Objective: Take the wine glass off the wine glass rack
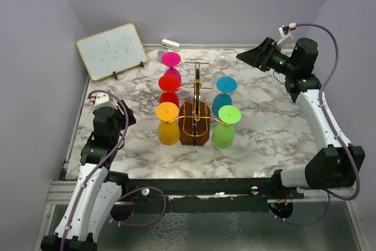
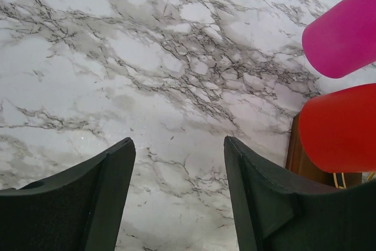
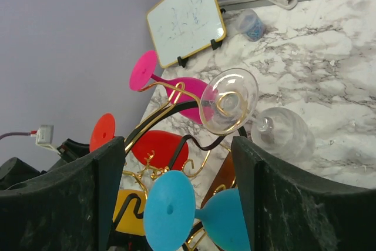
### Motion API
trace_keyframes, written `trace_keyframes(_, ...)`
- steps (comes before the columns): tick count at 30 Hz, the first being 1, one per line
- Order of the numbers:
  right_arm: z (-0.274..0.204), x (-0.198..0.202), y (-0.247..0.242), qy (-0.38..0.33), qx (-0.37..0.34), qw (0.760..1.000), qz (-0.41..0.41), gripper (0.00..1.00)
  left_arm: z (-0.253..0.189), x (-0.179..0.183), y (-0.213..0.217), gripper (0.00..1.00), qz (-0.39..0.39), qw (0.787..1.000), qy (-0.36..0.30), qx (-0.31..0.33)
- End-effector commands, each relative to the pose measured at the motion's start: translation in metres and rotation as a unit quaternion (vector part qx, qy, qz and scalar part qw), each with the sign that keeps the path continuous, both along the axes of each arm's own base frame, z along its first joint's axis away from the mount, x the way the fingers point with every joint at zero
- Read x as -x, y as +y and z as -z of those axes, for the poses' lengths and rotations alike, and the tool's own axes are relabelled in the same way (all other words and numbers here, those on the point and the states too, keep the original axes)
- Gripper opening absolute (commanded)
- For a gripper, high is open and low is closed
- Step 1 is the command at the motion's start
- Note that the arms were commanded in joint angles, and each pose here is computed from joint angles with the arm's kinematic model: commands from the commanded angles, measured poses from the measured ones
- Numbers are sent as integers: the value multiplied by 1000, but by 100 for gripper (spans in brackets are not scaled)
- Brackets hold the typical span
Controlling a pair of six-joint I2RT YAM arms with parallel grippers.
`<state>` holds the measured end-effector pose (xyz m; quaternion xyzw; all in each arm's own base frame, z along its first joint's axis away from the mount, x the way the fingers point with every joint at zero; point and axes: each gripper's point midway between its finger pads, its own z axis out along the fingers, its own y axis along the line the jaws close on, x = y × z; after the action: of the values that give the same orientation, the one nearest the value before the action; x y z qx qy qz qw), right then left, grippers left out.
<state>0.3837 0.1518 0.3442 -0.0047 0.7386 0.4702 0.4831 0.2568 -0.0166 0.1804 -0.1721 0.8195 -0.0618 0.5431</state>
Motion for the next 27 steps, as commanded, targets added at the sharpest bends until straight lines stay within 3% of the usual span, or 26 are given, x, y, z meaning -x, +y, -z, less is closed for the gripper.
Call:
trace_keyframes(1,3,-6,6,30,11,999,-34,76,-6,1,7,66,-21,1000,-5,-2)
trace_keyframes(9,16,-19,6,63,12,997,-36,71,-11,8,23,71,-66,998,6,-12)
trace_keyframes(27,54,-62,15,148,36,988,-42,57,-10,8,22,70,-65,998,6,-9)
